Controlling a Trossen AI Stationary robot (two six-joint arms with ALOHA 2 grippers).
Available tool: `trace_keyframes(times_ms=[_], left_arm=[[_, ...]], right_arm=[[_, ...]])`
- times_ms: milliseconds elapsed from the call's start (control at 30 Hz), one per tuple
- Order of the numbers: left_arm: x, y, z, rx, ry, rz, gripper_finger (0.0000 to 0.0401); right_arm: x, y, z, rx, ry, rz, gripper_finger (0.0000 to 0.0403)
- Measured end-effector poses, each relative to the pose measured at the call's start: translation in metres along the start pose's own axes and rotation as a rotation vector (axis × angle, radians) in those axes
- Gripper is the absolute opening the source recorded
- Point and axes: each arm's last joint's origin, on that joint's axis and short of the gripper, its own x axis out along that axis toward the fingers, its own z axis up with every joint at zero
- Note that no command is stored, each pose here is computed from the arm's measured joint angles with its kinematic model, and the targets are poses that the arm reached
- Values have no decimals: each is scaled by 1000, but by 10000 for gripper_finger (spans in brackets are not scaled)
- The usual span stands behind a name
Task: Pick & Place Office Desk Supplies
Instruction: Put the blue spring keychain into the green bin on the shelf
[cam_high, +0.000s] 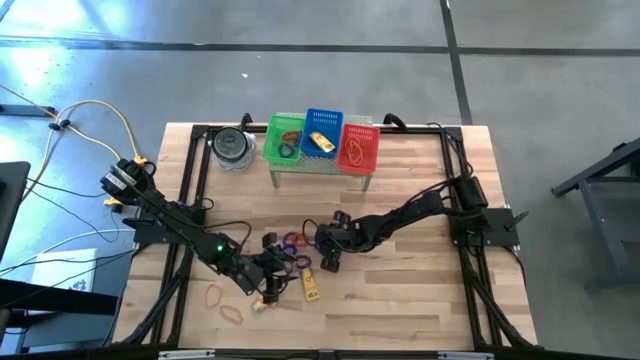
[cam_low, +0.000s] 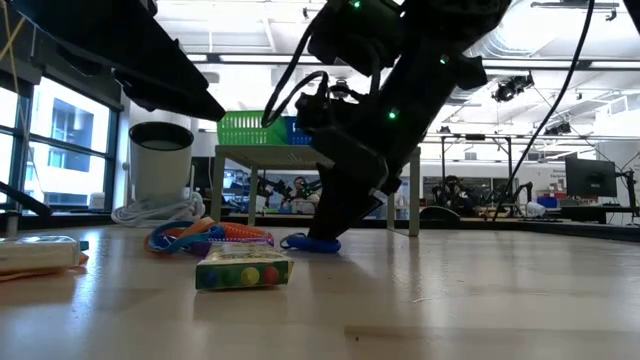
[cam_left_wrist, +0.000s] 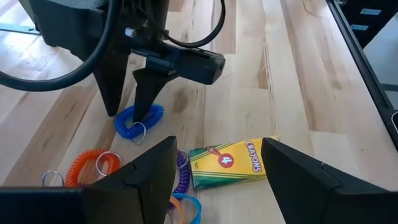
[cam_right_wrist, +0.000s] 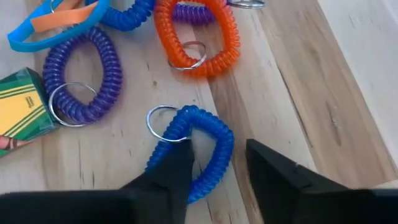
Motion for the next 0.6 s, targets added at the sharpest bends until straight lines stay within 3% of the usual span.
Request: trace_keyframes(times_ms=[200, 367, 600], left_arm=[[0, 1, -1, 7, 12, 7, 227], [0, 1, -2, 13, 20, 11, 227], [0, 1, -2, 24, 19, 12, 227]], right_arm=[[0, 1, -1, -49, -4, -2, 17], [-9, 14, -4, -109, -65, -79, 8], [-60, 38, -10, -213, -184, -227, 5]])
